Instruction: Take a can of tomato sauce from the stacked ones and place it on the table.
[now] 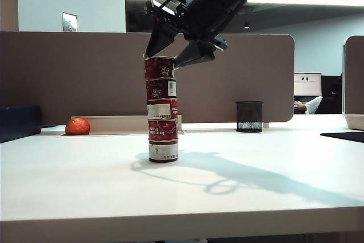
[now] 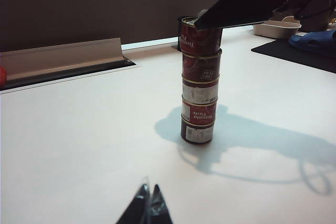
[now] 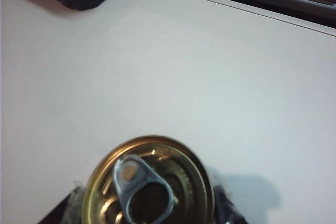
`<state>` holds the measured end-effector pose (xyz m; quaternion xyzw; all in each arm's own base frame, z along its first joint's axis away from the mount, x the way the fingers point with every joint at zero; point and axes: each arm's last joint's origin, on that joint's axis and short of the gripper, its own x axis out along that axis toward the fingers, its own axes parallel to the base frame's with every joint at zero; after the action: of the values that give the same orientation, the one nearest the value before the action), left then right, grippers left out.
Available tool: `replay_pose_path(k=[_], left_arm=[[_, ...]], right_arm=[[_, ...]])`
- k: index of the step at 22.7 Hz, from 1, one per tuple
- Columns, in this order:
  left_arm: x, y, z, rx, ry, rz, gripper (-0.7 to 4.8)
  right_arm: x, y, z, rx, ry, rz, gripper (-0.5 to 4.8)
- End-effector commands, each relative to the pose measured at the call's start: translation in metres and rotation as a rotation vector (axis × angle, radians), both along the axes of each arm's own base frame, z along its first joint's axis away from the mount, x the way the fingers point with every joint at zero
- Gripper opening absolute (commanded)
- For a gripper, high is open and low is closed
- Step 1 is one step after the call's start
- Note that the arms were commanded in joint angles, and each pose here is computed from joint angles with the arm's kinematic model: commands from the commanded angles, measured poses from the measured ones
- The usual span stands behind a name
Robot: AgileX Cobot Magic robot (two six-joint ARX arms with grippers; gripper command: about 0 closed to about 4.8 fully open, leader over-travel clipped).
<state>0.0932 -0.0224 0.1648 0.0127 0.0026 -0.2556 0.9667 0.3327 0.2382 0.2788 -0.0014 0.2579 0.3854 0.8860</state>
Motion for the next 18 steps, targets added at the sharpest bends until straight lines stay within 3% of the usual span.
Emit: replay_pose_path(k=[1,18], left_arm=[[0.000,0.000,0.002,-0.003,-0.011,0.003,-0.06],[0.000,0.000,0.002,-0.003,-0.011,0.003,-0.06]], right_arm=[[0.000,0.002,0.007,0.014,-0.017,0.008,2.71],[0.002,0.000,0.027,-0.002,-0.076,0.018,2.59]])
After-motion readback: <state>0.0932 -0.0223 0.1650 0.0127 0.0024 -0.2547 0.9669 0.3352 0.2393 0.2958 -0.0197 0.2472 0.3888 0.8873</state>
